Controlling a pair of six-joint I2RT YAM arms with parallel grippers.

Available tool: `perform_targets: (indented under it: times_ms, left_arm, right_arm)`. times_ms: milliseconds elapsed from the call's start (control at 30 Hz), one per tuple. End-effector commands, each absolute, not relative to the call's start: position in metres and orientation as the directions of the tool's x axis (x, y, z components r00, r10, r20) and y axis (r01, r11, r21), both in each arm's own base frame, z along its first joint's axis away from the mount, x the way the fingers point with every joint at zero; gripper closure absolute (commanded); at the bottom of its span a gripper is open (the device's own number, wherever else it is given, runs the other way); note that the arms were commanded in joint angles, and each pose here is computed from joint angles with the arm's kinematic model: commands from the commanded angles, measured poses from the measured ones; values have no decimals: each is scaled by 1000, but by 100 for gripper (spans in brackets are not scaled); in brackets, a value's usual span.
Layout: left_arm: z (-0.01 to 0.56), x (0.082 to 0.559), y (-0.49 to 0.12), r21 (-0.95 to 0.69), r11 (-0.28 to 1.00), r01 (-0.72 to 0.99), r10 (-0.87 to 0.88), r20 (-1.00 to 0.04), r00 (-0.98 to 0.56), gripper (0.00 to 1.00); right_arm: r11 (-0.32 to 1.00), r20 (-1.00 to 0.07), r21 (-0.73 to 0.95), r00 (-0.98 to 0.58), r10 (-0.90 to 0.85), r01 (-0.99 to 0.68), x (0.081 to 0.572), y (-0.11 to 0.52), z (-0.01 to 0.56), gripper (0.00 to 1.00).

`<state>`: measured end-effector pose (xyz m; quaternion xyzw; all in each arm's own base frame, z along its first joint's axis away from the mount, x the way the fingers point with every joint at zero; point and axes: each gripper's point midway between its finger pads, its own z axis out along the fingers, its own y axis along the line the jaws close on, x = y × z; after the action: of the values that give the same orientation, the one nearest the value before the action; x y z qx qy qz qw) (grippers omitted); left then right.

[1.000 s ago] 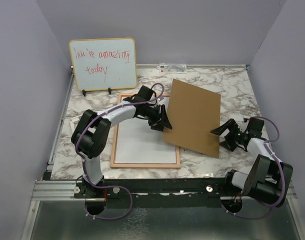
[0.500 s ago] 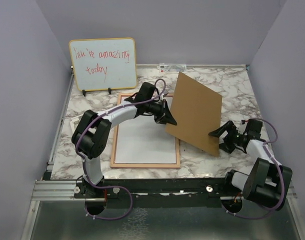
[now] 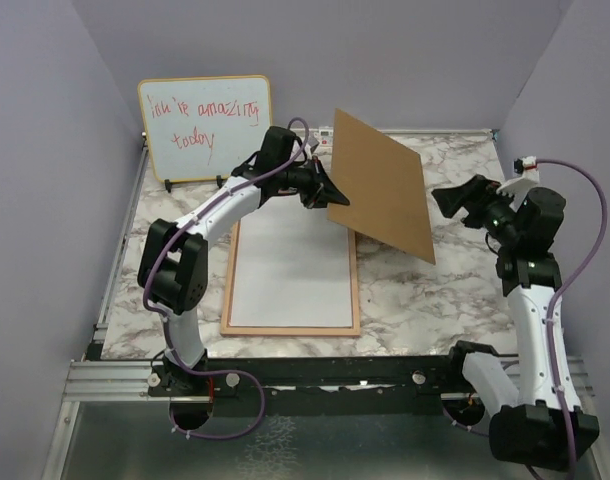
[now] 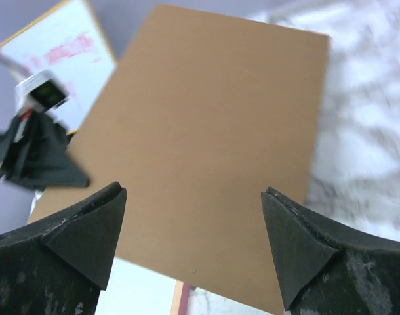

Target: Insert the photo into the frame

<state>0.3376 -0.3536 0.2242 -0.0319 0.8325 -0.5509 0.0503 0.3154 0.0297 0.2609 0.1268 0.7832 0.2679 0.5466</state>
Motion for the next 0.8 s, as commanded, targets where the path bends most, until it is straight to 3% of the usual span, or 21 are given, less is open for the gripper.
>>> perform_targets:
  times_ms: [0, 233, 367, 767]
  left_arm:
    - [289, 350, -360, -959, 280, 51, -146, -95, -985, 100]
    - [308, 355, -363, -984, 177, -13, -172, -18, -985, 100]
    - [319, 361, -360, -992, 125, -33, -194, 8, -981, 100]
    - [326, 357, -351, -996, 76, -55, -212, 38, -977, 100]
  right_arm:
    - [890, -957, 277, -184, 223, -362, 306, 64, 322, 10]
    - [773, -997, -44, -22, -75, -632, 287, 137, 331, 8]
    - [696, -966, -216, 44, -256, -685, 282, 182, 322, 9]
    - [605, -752, -620, 158, -640, -499, 328, 191, 284, 13]
